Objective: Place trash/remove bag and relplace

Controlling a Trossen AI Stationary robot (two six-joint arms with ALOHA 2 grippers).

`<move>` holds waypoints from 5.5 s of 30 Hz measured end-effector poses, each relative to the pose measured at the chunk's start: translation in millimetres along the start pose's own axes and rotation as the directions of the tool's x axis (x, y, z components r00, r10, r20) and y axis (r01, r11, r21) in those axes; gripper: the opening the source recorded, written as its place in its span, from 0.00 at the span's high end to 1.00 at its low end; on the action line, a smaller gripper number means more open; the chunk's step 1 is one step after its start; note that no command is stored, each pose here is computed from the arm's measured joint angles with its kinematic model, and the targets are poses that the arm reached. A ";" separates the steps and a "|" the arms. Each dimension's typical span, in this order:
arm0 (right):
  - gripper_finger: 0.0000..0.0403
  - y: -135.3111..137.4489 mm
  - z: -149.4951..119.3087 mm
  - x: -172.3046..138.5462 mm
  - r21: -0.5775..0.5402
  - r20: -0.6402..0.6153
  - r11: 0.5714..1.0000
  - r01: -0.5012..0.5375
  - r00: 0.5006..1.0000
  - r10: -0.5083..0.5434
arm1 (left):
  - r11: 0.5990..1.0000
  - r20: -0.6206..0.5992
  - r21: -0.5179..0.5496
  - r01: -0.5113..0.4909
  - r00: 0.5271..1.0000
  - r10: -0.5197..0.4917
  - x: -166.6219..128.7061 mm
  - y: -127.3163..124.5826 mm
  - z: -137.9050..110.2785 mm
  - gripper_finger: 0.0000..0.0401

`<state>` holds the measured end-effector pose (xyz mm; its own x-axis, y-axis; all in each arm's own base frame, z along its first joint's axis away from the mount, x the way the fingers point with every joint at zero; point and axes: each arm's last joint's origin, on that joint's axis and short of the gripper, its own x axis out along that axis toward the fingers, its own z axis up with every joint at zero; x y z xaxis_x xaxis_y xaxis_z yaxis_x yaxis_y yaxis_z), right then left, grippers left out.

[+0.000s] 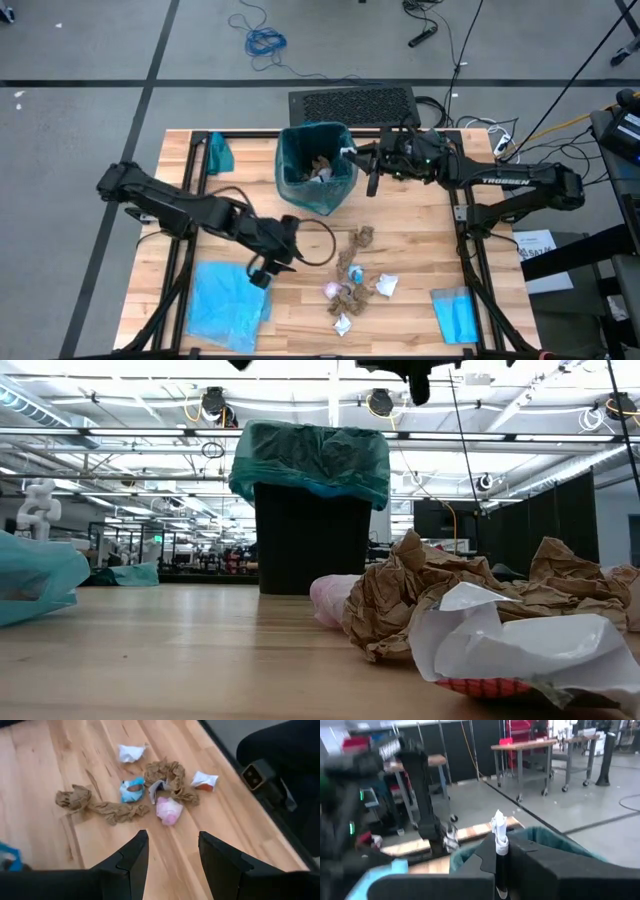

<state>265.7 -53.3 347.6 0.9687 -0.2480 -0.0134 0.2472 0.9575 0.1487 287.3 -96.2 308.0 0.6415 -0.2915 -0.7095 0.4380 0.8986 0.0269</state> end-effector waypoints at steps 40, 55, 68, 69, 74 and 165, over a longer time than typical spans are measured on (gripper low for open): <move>0.38 -34.4 29.7 79.3 -0.003 -0.286 1.000 0.005 0.958 -0.006 | 1.000 -0.046 0.021 0.003 0.999 -0.002 72.6 5.1 -3.9 0.58; 0.40 -4.9 80.6 4.1 -0.020 -0.216 0.999 -0.041 0.976 0.035 | 0.993 -0.101 0.103 0.055 0.994 -0.045 163.2 4.0 -29.9 0.58; 0.40 52.4 37.8 -19.9 -0.088 -0.415 0.996 0.013 0.908 -0.049 | 0.997 -0.104 0.072 -0.037 0.994 0.044 193.6 6.8 -42.4 0.64; 0.40 55.8 31.2 -21.6 -0.093 -0.426 0.995 0.020 0.903 -0.058 | 0.996 -0.100 0.072 -0.042 0.994 0.049 193.6 7.0 -41.9 0.68; 0.40 67.0 9.1 -39.0 -0.083 -0.413 0.994 0.068 0.905 -0.097 | 0.997 -0.088 0.070 -0.043 0.995 0.049 193.8 5.8 -40.7 0.96; 0.58 199.8 -272.1 -128.2 0.127 -0.733 0.941 0.312 0.669 -0.123 | 0.927 0.051 0.064 -0.369 0.929 0.367 -54.4 -29.8 12.9 0.66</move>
<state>197.4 209.9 109.9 0.6351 -0.1760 -0.7521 0.5322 0.8054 0.2610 247.5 -111.4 354.9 0.7884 0.0421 -0.6137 0.2092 0.9198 0.3319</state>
